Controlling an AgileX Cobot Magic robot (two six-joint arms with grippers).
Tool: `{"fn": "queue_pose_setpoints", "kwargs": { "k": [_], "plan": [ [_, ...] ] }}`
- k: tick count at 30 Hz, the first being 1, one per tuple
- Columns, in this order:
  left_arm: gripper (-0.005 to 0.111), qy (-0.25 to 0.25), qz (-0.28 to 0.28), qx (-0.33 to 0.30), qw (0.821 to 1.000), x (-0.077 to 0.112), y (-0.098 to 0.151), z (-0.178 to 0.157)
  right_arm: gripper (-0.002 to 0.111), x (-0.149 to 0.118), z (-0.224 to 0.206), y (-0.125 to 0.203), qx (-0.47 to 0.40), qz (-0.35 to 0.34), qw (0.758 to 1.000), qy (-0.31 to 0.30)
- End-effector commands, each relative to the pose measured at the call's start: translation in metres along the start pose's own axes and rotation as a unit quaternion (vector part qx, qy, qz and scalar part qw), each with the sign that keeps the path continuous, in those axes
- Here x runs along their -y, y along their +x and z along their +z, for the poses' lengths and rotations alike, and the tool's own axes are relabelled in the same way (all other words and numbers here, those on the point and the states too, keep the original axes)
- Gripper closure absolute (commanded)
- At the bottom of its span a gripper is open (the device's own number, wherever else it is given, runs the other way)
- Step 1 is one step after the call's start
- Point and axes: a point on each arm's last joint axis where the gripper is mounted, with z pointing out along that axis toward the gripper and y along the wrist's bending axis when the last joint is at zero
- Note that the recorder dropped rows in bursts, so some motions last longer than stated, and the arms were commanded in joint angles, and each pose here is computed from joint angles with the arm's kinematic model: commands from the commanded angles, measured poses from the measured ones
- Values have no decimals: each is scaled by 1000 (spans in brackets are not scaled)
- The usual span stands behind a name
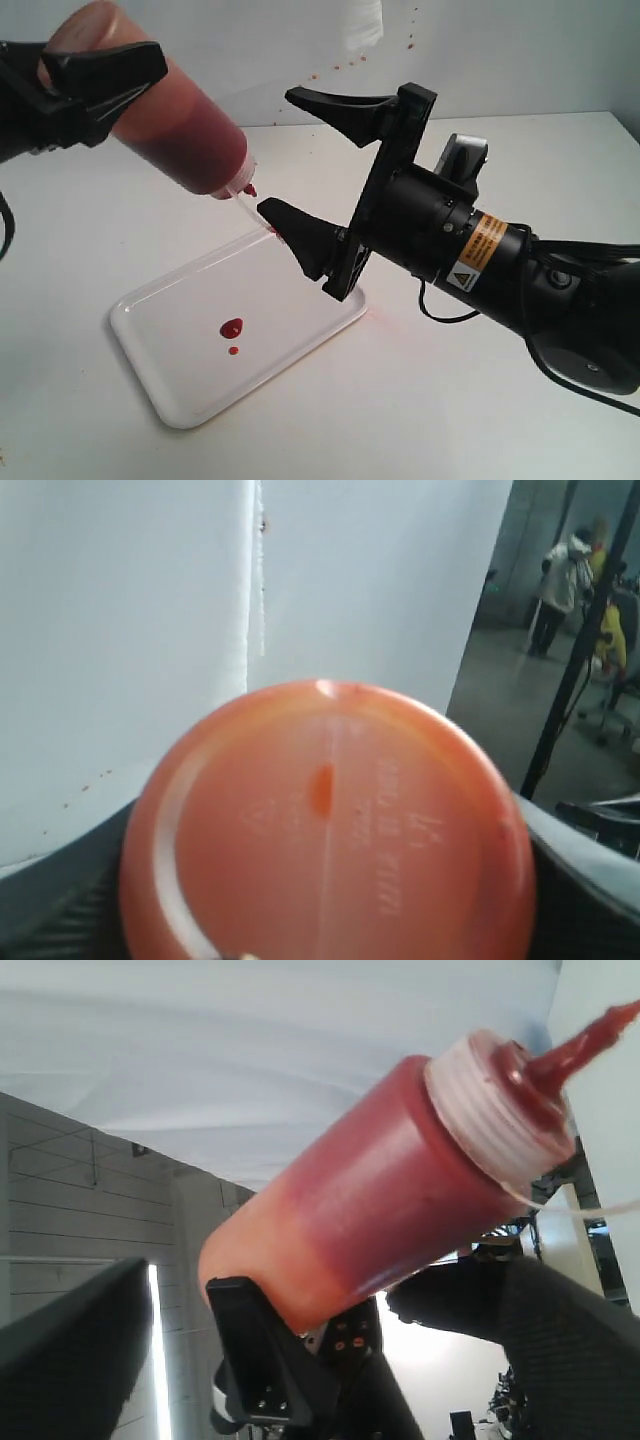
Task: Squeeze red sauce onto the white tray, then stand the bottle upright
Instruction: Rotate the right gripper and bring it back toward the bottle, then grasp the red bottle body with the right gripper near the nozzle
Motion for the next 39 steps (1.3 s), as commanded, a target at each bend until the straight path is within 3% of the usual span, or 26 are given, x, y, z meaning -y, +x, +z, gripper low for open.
{"fn": "queue_pose_setpoints", "kwargs": {
  "k": [1,6,13,20,27,33,39],
  "plan": [
    [107,3,-72,166,983,-4,9,-16,23,0,-1,2,-6,-1,1000,-5],
    [107,-63,-143,160,975,-24,39,-19,23,0,-1,2,-7,0,1000,-6],
    [107,-89,-166,137,972,-37,56,-12,23,5,11,24,-44,5,999,-2],
    [107,-64,-158,138,976,-38,49,-1,23,19,47,50,-96,9,995,6],
    [107,-91,-187,165,964,-44,45,-4,26,52,51,50,-119,8,991,57],
    [107,-74,-228,160,957,-42,47,-3,26,58,54,48,-74,40,996,43],
    [107,-48,-209,132,968,-35,50,-1,26,60,57,45,-51,55,997,31]
  ]
}}
